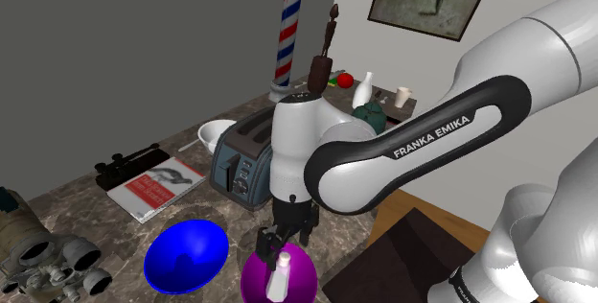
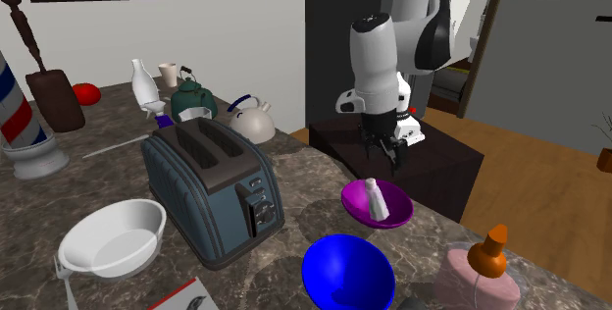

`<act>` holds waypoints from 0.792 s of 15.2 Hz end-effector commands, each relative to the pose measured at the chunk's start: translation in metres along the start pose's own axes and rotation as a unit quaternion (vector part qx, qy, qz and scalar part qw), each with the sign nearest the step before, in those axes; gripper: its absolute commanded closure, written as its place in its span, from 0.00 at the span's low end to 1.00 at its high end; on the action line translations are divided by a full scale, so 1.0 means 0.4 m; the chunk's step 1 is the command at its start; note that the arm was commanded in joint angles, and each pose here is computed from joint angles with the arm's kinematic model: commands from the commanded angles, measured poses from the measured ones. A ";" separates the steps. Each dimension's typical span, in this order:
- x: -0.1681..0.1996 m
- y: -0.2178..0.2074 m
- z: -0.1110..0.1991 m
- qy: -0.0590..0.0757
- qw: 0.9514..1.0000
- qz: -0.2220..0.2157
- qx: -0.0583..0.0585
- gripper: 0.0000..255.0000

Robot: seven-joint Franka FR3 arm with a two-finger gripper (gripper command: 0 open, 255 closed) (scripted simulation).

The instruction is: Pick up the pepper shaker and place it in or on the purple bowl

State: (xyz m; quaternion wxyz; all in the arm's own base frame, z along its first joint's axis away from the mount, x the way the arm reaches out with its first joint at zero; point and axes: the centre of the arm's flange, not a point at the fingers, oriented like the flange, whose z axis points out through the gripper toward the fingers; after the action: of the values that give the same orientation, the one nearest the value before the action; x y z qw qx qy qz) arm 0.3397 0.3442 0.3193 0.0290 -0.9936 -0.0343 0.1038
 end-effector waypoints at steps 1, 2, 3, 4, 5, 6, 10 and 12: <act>0.000 0.000 0.000 0.000 1.000 0.000 0.000 0.00; 0.000 0.000 -0.033 0.000 1.000 0.000 0.000 0.00; 0.000 0.000 -0.066 0.000 1.000 0.000 0.000 0.00; 0.000 0.000 -0.099 0.000 1.000 0.000 0.000 0.00; 0.000 0.000 -0.125 0.000 1.000 0.000 0.000 0.00; 0.000 0.000 -0.125 0.000 1.000 0.000 0.000 0.00; 0.000 0.000 -0.125 0.000 1.000 0.000 0.000 0.00; 0.000 0.000 -0.125 0.000 1.000 0.000 0.000 0.00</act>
State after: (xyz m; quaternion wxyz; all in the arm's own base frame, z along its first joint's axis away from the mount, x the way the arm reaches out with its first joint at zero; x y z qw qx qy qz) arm 0.3501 0.3417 0.3680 0.0291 -0.9936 -0.0343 0.1038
